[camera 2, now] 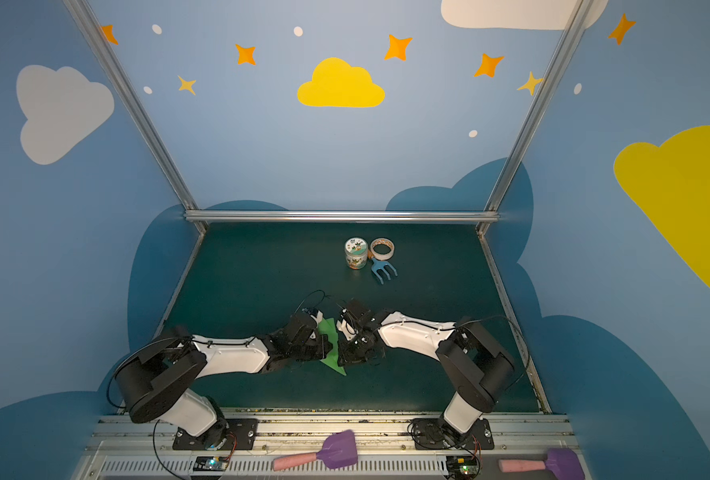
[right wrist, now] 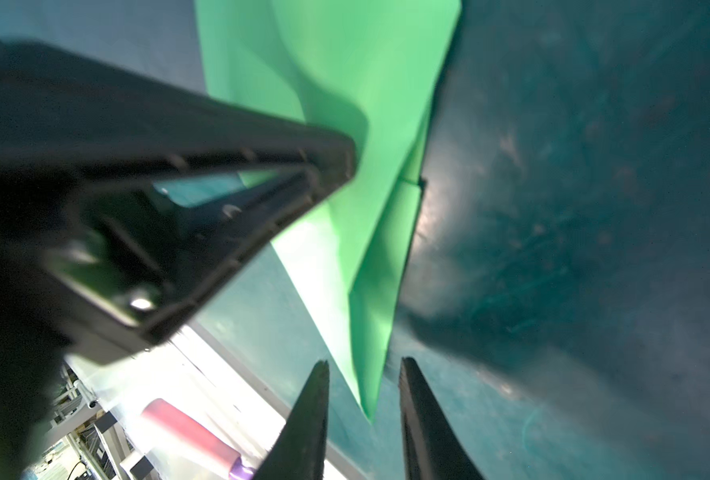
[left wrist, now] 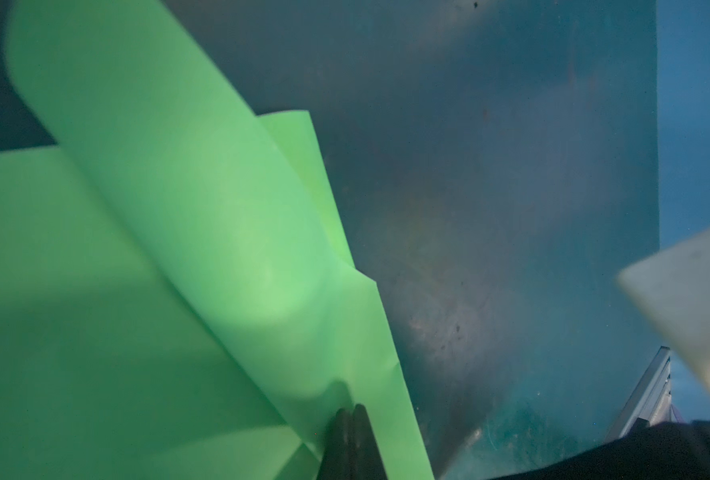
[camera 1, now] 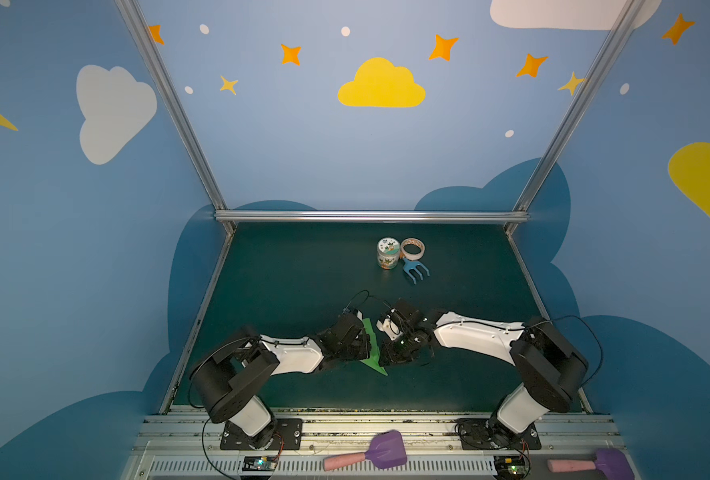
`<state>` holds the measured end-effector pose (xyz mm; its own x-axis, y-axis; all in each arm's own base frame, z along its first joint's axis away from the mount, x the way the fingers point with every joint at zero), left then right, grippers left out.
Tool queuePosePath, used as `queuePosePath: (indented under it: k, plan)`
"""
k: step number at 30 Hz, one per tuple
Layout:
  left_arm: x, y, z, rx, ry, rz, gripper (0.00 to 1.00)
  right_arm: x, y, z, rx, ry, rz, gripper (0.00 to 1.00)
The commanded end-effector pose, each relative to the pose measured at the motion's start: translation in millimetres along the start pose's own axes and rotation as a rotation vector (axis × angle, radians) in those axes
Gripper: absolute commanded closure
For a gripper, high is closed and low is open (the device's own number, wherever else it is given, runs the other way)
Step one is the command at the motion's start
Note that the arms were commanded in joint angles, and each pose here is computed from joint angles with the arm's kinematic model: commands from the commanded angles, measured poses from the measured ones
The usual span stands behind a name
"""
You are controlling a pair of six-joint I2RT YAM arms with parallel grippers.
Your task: Fold a paper plane with a square sheet of paper (fold left side to right side)
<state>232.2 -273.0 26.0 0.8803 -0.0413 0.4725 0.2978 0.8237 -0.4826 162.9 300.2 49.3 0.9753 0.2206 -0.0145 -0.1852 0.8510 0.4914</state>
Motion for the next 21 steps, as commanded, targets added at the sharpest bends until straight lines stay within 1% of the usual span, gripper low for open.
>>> queuePosePath:
  k: [1,11,14,18,21]
  plan:
    - [-12,15,2,0.054,0.030,0.011,0.96,7,2,-1,-0.015,-0.001,0.008,0.72]
    - [-11,14,5,0.055,0.021,0.011,0.96,15,7,-10,-0.010,0.019,0.014,0.77]
    - [-12,15,5,0.056,0.020,0.013,0.96,15,8,-12,-0.005,0.027,0.016,0.81]
    - [-12,14,6,0.053,0.016,0.015,0.96,14,9,-15,0.004,0.038,0.018,0.84]
    - [-12,14,6,0.053,0.013,0.016,0.96,13,11,-16,0.012,0.043,0.021,0.85]
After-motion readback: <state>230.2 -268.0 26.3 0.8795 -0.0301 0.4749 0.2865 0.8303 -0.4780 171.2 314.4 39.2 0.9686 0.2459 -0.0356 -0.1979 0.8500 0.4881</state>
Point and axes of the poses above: each gripper's point midway between its finger pads, its own z axis back along the fingers, its own y axis along the line the jaws close on, x = y × z, the point moved 1 cm from there along z, back along the fingers, and after that the axes turned 11 degrees about -z, right-handed, at the moved point
